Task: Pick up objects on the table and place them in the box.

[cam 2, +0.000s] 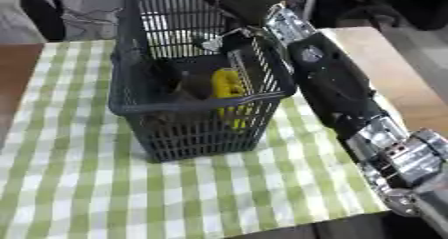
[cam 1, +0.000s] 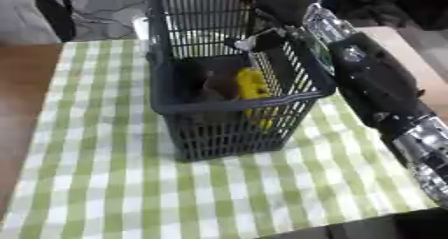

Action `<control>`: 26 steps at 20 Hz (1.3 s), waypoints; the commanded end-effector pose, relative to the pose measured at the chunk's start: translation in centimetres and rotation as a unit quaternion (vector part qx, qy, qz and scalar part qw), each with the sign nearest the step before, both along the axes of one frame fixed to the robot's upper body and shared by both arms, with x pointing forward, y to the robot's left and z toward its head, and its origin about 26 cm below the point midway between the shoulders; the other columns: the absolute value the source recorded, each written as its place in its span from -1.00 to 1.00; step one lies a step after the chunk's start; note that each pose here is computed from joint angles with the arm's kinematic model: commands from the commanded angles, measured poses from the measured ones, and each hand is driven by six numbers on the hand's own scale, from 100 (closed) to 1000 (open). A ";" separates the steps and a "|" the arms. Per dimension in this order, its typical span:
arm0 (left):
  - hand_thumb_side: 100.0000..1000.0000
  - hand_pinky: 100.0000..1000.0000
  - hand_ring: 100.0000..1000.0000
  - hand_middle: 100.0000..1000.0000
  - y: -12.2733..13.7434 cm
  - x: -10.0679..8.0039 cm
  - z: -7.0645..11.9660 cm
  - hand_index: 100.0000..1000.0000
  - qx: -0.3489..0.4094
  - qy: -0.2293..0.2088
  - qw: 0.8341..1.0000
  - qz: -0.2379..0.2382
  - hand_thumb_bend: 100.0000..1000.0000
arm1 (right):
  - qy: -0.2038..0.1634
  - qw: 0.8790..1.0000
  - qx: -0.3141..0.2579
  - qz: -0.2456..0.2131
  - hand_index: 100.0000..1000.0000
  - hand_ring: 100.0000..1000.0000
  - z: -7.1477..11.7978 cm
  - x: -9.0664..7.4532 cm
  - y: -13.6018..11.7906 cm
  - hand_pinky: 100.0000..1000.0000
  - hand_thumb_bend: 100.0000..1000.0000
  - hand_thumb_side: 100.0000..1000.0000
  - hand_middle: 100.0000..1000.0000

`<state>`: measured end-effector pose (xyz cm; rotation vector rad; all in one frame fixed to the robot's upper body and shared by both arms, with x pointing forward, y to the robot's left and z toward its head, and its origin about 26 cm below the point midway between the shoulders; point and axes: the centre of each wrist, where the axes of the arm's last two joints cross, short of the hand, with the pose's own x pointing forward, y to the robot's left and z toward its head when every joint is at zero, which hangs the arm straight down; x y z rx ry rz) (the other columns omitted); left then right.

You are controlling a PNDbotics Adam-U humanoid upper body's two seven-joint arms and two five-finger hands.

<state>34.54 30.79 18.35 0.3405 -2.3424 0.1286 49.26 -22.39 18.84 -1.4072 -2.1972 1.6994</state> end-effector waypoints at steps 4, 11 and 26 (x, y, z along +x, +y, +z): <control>0.22 -0.13 0.21 0.15 0.0 0.0 0.8 0.47 0.003 -0.012 1.000 -0.002 0.30 | -0.041 0.999 0.027 0.008 1.00 0.87 1.9 -0.5 -0.3 1.00 -0.10 0.02 0.89; 0.22 -0.13 0.21 0.15 0.2 0.0 0.7 0.47 0.003 -0.011 1.000 0.001 0.30 | -0.095 0.982 0.159 0.040 0.88 0.66 5.7 -3.1 -0.2 0.79 -0.41 -0.18 0.66; 0.22 -0.14 0.22 0.15 0.6 -0.2 0.5 0.46 0.000 -0.011 1.000 0.013 0.30 | 0.035 0.901 0.416 0.116 0.55 0.25 11.5 -9.2 -6.6 0.26 -1.00 -0.22 0.23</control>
